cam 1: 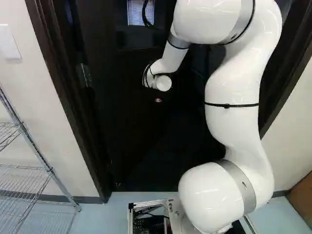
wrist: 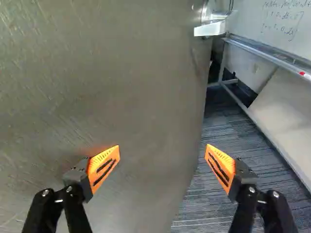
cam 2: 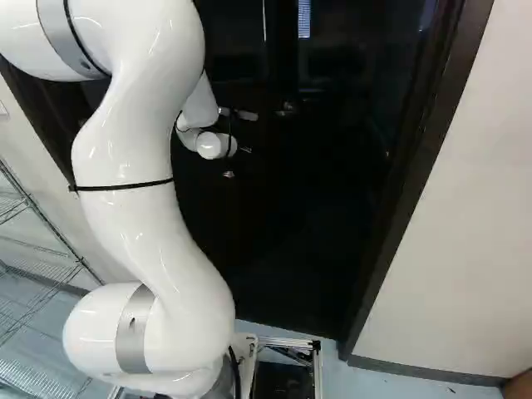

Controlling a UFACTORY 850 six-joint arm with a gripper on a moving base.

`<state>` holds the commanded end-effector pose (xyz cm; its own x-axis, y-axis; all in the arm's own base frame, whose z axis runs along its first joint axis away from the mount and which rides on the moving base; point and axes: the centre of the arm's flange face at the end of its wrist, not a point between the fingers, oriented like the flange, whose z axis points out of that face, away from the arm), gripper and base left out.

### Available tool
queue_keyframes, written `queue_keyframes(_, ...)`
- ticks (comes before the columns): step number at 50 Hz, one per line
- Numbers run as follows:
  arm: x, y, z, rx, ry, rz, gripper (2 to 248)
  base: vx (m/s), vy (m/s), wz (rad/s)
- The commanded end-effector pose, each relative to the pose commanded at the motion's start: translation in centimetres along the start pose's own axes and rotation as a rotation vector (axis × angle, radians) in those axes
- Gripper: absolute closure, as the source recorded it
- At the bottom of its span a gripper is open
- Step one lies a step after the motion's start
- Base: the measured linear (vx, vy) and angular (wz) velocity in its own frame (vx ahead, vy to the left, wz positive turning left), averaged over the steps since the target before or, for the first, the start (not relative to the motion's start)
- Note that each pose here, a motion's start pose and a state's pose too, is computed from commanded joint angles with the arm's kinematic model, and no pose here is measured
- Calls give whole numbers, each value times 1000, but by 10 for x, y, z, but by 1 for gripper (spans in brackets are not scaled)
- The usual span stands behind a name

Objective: Open the door and move inside

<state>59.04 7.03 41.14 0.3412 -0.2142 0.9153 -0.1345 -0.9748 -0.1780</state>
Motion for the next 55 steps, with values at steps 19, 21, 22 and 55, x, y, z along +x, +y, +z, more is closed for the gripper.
queue_keyframes(19,1,-26,24,53,12,-36,3,0,0,0)
queue_keyframes(21,1,-28,26,59,13,-41,3,0,0,0)
queue_keyframes(22,1,-30,27,62,13,-44,3,0,0,0)
queue_keyframes(55,-3,-78,54,174,33,-134,3,0,0,0)
